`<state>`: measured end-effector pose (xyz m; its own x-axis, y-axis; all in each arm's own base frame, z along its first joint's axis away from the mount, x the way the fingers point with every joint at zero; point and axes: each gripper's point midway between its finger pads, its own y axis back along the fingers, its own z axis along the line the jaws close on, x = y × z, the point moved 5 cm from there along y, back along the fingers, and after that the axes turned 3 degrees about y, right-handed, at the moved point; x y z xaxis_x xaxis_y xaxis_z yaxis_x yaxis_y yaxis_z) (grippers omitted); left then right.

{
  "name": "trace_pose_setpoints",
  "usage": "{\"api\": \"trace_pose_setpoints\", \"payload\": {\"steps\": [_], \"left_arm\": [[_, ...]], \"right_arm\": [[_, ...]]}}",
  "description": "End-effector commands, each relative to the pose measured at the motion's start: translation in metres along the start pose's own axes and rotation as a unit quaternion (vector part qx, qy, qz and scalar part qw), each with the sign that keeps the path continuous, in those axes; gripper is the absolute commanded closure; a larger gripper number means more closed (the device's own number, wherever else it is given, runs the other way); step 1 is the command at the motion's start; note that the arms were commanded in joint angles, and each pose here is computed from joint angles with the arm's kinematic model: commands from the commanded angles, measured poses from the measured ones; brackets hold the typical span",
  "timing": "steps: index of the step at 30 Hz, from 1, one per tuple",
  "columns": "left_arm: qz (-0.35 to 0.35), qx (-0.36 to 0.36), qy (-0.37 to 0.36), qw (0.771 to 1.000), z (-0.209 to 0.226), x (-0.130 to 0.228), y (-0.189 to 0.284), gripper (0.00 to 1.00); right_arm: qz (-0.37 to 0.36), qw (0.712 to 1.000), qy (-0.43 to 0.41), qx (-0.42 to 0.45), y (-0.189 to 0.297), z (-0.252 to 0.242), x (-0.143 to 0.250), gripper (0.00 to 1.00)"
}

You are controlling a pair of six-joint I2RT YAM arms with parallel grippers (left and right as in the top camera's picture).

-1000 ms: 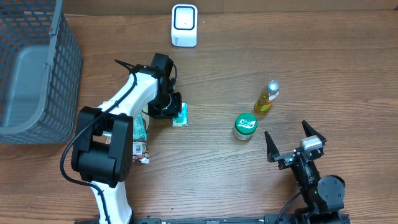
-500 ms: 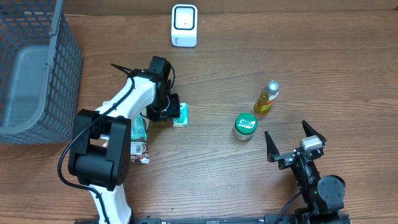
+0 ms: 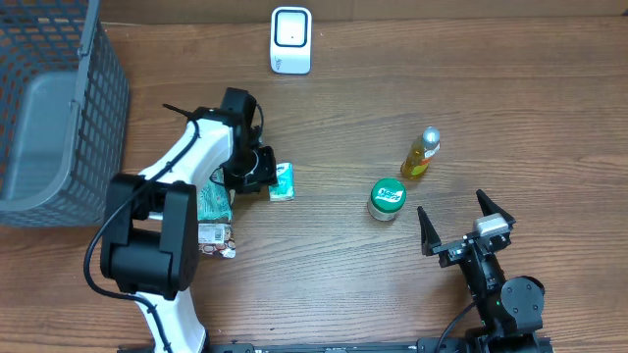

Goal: Scan the item barcode
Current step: 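Lower the left gripper and grasp the Kleenex tissue pack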

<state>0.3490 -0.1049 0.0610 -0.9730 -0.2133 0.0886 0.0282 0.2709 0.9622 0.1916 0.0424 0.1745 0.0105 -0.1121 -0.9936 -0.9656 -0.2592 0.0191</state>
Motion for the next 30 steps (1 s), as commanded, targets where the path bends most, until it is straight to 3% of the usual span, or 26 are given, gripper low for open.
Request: {"api": "trace_pose_setpoints", "payload": {"steps": [1,9,30], "left_arm": [[-0.012,0.014,-0.02,1.0,-0.003,0.001,0.013,0.56],[-0.009,0.069,-0.015,0.997,-0.011,-0.004,0.019,0.61],[-0.015,0.04,-0.033,0.999,-0.005,0.0,0.003,0.61]], "right_arm": [[-0.001,1.0,-0.001,0.005,0.0,-0.001,0.002,0.0],[-0.001,1.0,-0.001,0.005,0.0,-0.001,0.002,0.0],[-0.001,1.0,-0.001,0.005,0.0,-0.001,0.002,0.0]]}}
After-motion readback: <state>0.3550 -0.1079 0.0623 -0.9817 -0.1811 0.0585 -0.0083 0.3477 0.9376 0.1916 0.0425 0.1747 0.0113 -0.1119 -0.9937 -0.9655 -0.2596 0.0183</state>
